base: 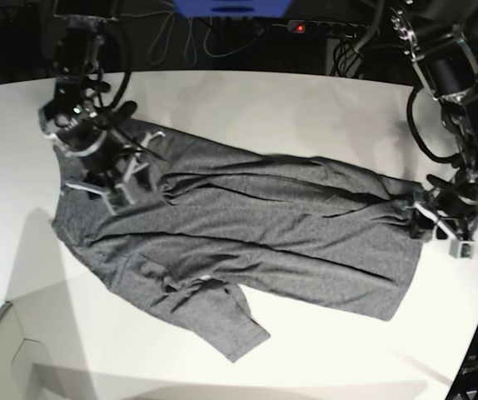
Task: Layout the t-shirt on the table in an organized manner, then fold the t-shirt properly
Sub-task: 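Lift the shirt corners with both grippers and pull them apart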
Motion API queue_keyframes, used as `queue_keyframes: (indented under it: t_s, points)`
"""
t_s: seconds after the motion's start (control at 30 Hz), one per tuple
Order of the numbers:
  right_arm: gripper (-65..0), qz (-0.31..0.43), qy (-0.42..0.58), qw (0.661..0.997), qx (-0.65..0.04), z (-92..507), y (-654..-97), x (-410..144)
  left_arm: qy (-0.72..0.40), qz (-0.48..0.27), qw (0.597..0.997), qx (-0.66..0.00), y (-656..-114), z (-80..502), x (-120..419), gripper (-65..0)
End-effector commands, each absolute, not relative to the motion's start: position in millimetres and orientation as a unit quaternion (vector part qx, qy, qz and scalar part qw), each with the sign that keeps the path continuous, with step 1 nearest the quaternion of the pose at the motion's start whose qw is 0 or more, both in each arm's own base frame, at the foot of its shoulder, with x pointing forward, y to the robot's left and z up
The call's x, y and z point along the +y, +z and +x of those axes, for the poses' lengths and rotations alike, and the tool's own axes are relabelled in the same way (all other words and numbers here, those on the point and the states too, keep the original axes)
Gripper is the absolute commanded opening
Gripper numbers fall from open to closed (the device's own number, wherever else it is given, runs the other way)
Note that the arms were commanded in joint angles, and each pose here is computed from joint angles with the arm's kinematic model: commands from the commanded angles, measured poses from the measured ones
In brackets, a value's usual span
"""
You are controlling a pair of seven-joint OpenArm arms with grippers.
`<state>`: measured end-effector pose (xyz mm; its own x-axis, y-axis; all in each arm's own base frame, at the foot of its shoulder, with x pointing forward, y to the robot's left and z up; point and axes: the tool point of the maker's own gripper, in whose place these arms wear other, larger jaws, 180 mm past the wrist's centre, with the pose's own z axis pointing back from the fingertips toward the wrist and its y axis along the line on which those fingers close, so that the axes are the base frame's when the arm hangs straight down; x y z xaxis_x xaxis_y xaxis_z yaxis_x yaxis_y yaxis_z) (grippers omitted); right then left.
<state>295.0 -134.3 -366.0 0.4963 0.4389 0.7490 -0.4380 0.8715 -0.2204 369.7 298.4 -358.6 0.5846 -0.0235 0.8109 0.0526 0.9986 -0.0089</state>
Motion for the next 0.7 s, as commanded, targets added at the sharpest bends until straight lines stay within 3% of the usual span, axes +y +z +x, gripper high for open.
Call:
queue_keyframes:
  t_s: [0.0,0.1,0.4,0.6,0.67]
  points:
    - [-39.5,-0.001,0.255,0.856,-0.451,296,-355,-134,-0.017,-0.001,0.878,-0.479,-339,374,313,-27.7]
    - [-39.5,-0.010,0.251,0.857,-0.450,285,-351,-140,0.003,0.005,0.878,-0.479,-343,363,326,-22.7]
    - [-38.5,0.002,0.227,0.878,-0.421,249,-371,-140,0.049,-0.030,0.901,-0.430,-394,342,324,-22.5]
    - [-25.4,-0.006,0.193,0.888,-0.417,242,-374,-153,0.074,-0.066,0.895,-0.435,-399,345,317,-22.5]
    - [-24.0,-0.014,0.192,0.887,-0.421,240,-369,-158,0.077,-0.069,0.897,-0.430,-403,344,316,-22.5]
